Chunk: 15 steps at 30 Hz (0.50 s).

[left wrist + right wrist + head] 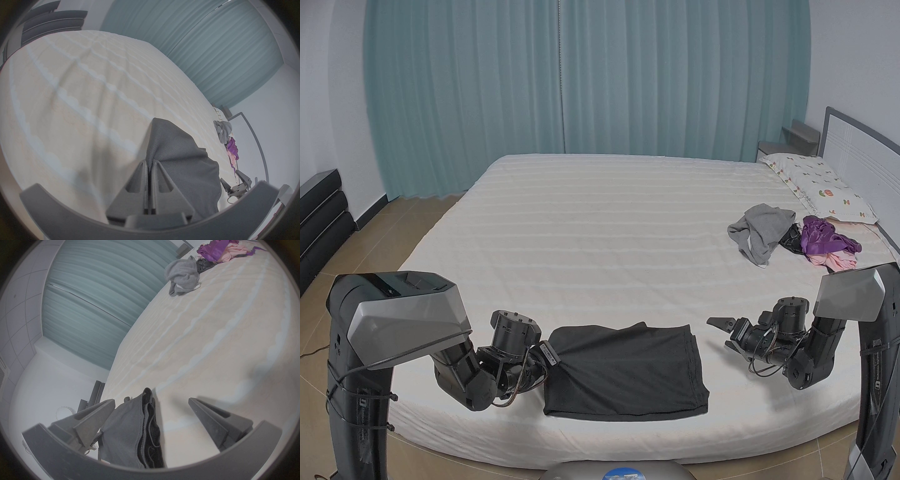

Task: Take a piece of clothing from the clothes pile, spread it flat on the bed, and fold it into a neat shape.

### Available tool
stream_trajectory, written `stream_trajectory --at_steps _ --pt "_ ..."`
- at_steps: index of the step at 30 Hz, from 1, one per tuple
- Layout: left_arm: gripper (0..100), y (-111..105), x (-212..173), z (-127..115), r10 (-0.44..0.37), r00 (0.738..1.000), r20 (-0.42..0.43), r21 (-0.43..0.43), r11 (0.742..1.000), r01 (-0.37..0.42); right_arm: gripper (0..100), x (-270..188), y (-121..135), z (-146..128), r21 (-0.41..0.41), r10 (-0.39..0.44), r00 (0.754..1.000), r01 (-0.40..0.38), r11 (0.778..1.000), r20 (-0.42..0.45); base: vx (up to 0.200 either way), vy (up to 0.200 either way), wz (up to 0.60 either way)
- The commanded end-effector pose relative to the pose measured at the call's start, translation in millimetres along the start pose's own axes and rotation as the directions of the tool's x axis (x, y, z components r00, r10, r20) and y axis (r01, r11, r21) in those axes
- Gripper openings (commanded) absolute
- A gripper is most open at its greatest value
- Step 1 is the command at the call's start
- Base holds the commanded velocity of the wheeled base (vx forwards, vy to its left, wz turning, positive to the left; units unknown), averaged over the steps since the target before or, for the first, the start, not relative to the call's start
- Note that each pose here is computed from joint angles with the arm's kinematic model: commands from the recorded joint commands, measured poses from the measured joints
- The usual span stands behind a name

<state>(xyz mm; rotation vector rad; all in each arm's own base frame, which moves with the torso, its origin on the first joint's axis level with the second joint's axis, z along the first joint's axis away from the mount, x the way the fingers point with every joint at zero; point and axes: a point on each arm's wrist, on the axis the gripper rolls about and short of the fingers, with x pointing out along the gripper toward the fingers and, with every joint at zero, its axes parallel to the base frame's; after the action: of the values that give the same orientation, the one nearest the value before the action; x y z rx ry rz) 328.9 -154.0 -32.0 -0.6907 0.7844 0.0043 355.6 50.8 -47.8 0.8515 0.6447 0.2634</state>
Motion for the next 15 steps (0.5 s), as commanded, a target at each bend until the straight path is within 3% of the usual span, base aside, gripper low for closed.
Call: stream_trajectory --at_steps 1,11,15 --pt "0 0.4 0.5 -0.3 0.001 1.000 -0.001 -0.001 1.000 -0.001 100 0.0 0.1 -0.2 0.000 0.001 1.000 -0.001 1.000 -0.001 0.000 0.200 0.00" --pt "0 0.5 -0.2 -0.9 0.004 1.000 0.000 -0.006 1.000 -0.004 100 0.0 0.1 -0.2 0.000 0.001 1.000 -0.001 1.000 -0.001 0.000 0.200 0.00" --pt "0 0.7 0.1 -1.6 0.009 1.000 0.002 -0.006 1.000 -0.009 100 0.0 0.1 -0.2 0.000 0.001 1.000 -0.001 1.000 -0.001 0.000 0.000 0.00"
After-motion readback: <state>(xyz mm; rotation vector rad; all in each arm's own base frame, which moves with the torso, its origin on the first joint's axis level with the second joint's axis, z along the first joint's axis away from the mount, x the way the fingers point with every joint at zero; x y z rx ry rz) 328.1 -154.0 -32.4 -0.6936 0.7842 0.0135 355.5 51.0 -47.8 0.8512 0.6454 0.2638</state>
